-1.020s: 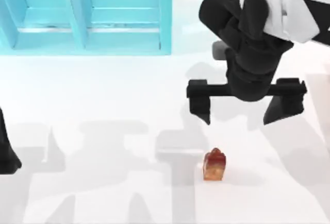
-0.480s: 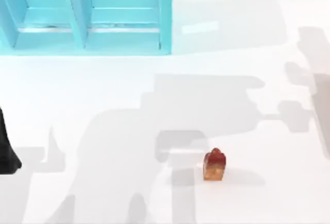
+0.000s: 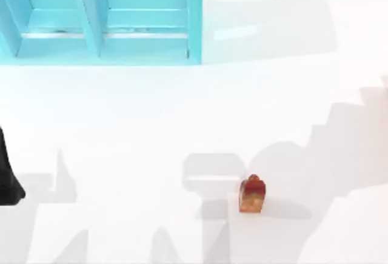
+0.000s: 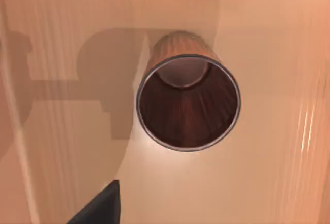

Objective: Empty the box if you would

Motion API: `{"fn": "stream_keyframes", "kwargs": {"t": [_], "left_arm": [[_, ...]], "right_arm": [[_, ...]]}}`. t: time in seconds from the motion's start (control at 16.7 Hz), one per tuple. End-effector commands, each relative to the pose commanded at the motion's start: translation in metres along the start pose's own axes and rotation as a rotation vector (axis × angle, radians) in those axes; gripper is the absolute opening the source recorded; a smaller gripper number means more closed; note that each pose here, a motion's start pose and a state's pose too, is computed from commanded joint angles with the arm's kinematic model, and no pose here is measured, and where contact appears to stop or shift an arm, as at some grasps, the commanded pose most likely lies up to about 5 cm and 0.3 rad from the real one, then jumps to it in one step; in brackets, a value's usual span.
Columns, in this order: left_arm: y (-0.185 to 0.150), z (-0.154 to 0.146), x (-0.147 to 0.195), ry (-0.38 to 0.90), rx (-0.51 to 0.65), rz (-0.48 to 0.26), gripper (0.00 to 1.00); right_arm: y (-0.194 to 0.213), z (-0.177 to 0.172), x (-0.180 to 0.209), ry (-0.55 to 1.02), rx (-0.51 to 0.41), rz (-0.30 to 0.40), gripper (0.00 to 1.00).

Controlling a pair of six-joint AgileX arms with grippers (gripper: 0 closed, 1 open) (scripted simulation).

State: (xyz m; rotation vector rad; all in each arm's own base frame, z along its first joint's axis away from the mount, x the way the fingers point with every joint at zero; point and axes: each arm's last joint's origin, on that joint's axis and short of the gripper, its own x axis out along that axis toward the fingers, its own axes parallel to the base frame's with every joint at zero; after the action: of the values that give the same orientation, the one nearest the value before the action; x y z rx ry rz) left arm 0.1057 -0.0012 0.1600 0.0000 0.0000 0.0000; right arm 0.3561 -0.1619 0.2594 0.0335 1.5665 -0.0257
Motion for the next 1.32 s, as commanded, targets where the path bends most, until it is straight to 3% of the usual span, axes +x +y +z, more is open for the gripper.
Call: {"fn": "stream_keyframes", "kwargs": {"t": [0.42,1.02,1.32], "left_arm": [[0.000,0.000,0.000,0.000,0.000,0.000,1.00],[0.000,0.000,0.000,0.000,0.000,0.000,1.00],[0.000,0.000,0.000,0.000,0.000,0.000,1.00]], "right_arm": [[-0.001,0.000,0.003,0.000,-0.001,-0.001,1.00],[-0.002,0.000,0.092,0.001,0.000,0.001,1.00],[-0.001,-0.001,0.100,0.001,0.000,0.001,1.00]]}}
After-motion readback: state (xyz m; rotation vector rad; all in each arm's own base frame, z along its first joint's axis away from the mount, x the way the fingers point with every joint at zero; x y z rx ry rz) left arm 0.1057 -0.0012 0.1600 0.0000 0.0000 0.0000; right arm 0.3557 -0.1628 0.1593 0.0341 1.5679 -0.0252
